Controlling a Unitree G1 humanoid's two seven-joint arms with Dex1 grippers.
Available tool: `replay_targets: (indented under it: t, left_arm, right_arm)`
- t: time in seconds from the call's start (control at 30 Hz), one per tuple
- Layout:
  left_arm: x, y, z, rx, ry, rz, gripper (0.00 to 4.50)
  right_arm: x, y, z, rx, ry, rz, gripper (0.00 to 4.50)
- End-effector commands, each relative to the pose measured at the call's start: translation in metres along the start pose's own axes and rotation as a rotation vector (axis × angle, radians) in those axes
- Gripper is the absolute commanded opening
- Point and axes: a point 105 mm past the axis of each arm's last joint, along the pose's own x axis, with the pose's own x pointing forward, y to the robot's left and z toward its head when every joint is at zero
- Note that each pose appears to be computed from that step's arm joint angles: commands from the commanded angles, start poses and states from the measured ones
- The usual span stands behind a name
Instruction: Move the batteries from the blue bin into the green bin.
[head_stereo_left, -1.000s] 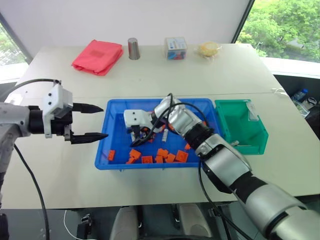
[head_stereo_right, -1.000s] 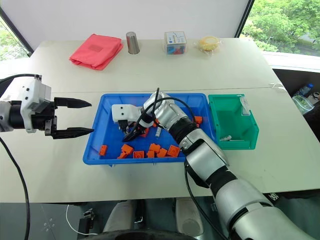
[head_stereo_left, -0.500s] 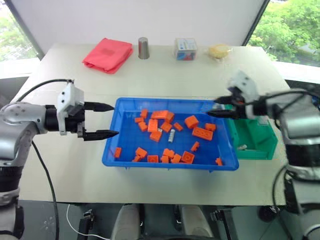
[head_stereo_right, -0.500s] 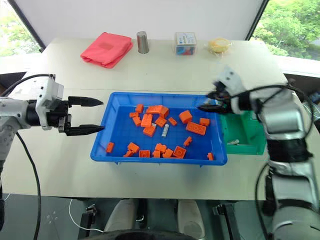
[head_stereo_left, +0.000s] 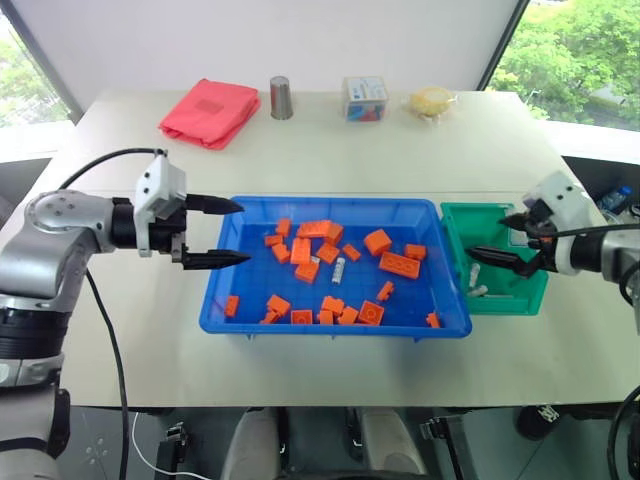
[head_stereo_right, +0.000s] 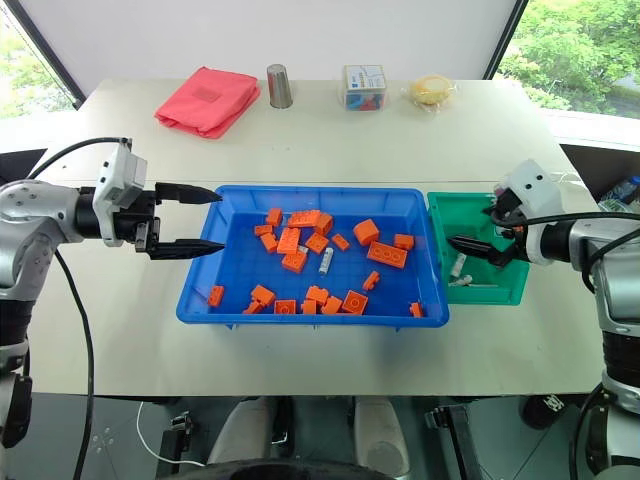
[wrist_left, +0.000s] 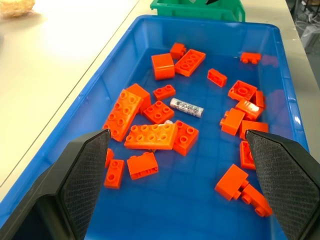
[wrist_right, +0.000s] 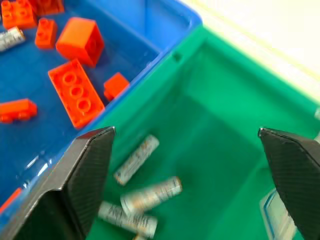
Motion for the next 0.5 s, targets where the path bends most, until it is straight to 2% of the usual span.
replay_targets:
  t: [0.03,0.1,0.23,0.37,0.5]
  left_arm:
    - [-0.003,0.002,0.011,0.045,-0.011,0.009,4.50]
    - [-0.004,0.000,0.011,0.044,-0.009,0.008,4.50]
    - [-0.004,-0.001,0.011,0.044,-0.003,0.010,4.50]
    - [-0.004,0.000,0.013,0.048,-0.003,0.017,4.50]
    - [-0.005,-0.001,0.012,0.056,0.008,0.019,4.50]
  right_arm:
    - [-0.003,0.016,0.047,-0.050,-0.145,0.072,4.44]
    - [0.009,0.047,0.067,-0.085,-0.196,0.197,4.44]
    - [0.041,0.098,0.080,-0.126,-0.227,0.367,4.44]
    - [0.079,0.137,0.073,-0.205,-0.183,0.461,4.44]
    - [0.110,0.163,0.062,-0.218,-0.127,0.503,4.44]
